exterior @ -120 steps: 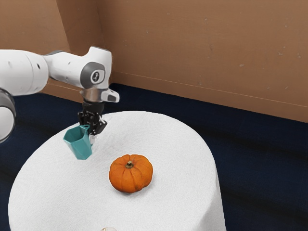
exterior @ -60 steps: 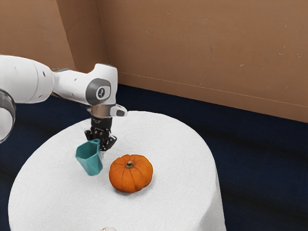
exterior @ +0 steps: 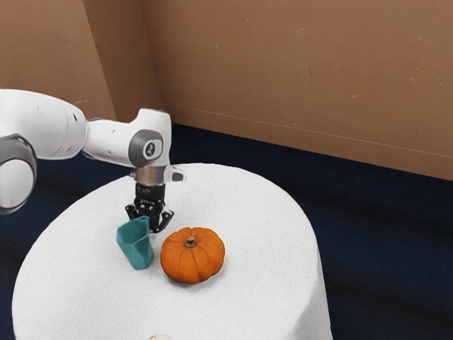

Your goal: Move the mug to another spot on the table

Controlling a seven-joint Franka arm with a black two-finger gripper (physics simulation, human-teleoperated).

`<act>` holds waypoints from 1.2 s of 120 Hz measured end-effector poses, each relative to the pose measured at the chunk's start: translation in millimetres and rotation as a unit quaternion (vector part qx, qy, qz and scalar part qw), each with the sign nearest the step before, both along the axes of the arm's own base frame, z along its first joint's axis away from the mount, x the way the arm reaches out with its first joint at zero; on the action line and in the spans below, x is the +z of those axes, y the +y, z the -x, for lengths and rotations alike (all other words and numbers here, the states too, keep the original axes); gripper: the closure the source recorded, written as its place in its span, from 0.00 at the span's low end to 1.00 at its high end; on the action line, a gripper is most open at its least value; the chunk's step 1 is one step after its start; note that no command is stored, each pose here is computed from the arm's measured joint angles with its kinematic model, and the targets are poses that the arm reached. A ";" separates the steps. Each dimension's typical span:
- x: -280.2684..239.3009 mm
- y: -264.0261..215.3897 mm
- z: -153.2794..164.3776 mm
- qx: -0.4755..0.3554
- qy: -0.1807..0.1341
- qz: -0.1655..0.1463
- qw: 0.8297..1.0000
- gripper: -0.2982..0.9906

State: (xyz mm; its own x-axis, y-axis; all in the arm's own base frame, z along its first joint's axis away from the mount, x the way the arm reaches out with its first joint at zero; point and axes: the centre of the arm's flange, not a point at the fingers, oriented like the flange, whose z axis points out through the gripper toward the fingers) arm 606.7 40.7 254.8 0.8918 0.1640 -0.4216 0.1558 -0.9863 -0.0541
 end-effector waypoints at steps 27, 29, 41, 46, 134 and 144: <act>-2.8 -0.7 -1.5 0.015 -0.004 0.001 1.000 0.64; -2.9 -0.9 -1.5 0.016 -0.004 0.001 1.000 0.61; -3.4 -1.5 -1.5 0.021 -0.005 0.003 1.000 0.47; -3.4 -1.7 -1.6 0.022 -0.005 0.003 1.000 0.43; 334.5 -28.7 -15.2 -0.021 -0.264 0.011 0.964 0.24; 418.7 -63.4 17.2 -0.061 -0.294 0.014 0.954 0.24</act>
State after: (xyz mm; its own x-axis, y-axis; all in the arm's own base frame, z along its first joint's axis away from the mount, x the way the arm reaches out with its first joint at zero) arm 589.5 -22.7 673.4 0.9871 0.0408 0.1546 0.0359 -0.9988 0.0343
